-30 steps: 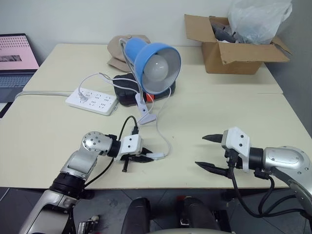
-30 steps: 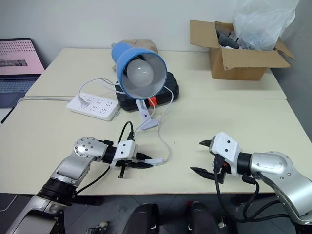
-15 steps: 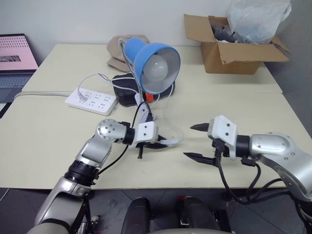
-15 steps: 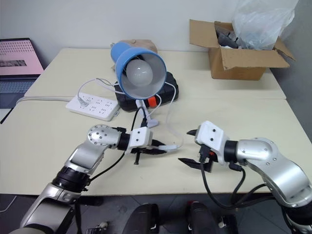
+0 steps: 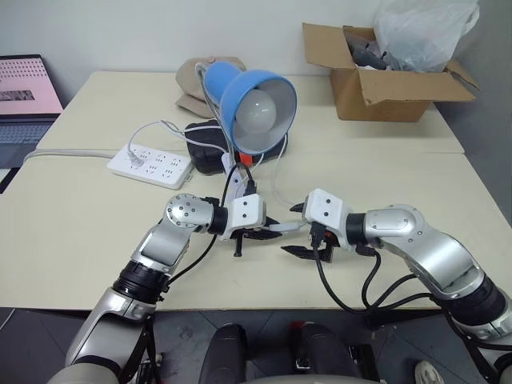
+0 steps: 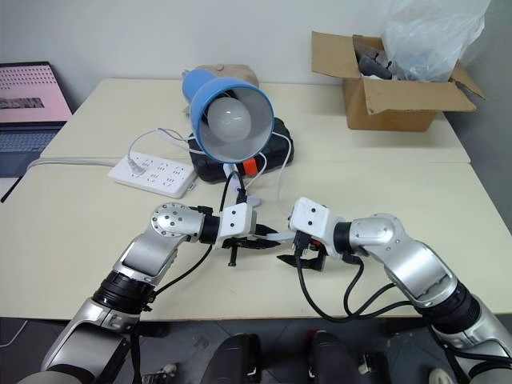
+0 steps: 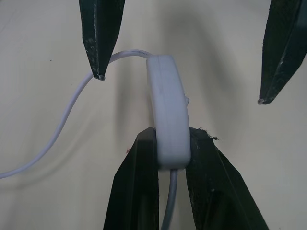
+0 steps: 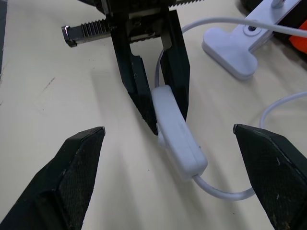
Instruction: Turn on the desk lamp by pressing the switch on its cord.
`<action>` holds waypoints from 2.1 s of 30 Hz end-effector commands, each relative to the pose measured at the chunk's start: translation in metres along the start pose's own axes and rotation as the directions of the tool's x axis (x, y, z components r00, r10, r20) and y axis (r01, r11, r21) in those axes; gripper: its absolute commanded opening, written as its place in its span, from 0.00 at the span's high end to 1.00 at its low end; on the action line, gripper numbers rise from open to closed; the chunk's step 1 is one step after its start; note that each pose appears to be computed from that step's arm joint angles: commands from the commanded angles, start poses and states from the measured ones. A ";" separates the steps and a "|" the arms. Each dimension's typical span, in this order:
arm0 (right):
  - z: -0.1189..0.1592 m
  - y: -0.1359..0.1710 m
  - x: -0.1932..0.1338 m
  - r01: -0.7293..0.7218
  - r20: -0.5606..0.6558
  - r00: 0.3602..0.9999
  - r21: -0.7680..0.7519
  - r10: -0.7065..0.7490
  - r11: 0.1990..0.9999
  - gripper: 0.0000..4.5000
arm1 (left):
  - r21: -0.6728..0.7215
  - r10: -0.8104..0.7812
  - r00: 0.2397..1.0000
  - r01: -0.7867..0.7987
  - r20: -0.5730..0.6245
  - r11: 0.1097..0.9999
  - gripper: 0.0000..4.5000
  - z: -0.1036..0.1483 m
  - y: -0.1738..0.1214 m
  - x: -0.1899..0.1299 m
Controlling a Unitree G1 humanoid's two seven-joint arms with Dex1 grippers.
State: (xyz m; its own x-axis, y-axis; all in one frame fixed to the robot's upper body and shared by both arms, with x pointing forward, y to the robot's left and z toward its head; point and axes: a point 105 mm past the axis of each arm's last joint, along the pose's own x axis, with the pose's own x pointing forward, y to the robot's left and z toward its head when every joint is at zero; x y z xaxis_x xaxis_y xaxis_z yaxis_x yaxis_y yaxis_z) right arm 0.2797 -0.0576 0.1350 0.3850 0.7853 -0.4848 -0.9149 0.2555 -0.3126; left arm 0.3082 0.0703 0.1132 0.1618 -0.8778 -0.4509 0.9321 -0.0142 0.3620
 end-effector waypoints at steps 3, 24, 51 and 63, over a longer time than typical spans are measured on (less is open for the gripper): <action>0.006 -0.003 0.001 0.006 0.018 1.000 -0.048 -0.005 0.999 0.00 | 0.047 0.006 1.000 -0.008 0.027 0.999 0.91 0.014 0.001 0.000; 0.002 -0.007 0.005 -0.013 0.008 1.000 -0.076 0.014 0.997 0.83 | 0.080 0.011 1.000 -0.012 0.017 0.997 0.91 0.016 0.000 -0.003; 0.009 -0.020 -0.037 0.084 0.061 0.995 -0.104 -0.078 0.991 0.00 | 0.017 0.253 0.967 -0.254 0.014 0.967 0.91 -0.005 0.015 0.008; -0.010 -0.018 -0.071 0.266 0.007 0.964 0.024 -0.267 0.964 0.00 | -0.036 0.365 0.931 -0.364 0.021 0.931 0.91 -0.015 0.031 0.028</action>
State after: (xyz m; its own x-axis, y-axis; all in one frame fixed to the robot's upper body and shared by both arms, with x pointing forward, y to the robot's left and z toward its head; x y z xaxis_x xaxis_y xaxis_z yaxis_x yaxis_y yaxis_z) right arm 0.2715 -0.1203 0.1533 0.5705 0.7044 -0.4224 -0.8182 0.4428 -0.3667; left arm 0.3435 0.0562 0.0884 0.4848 -0.8203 -0.3034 0.8323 0.3261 0.4482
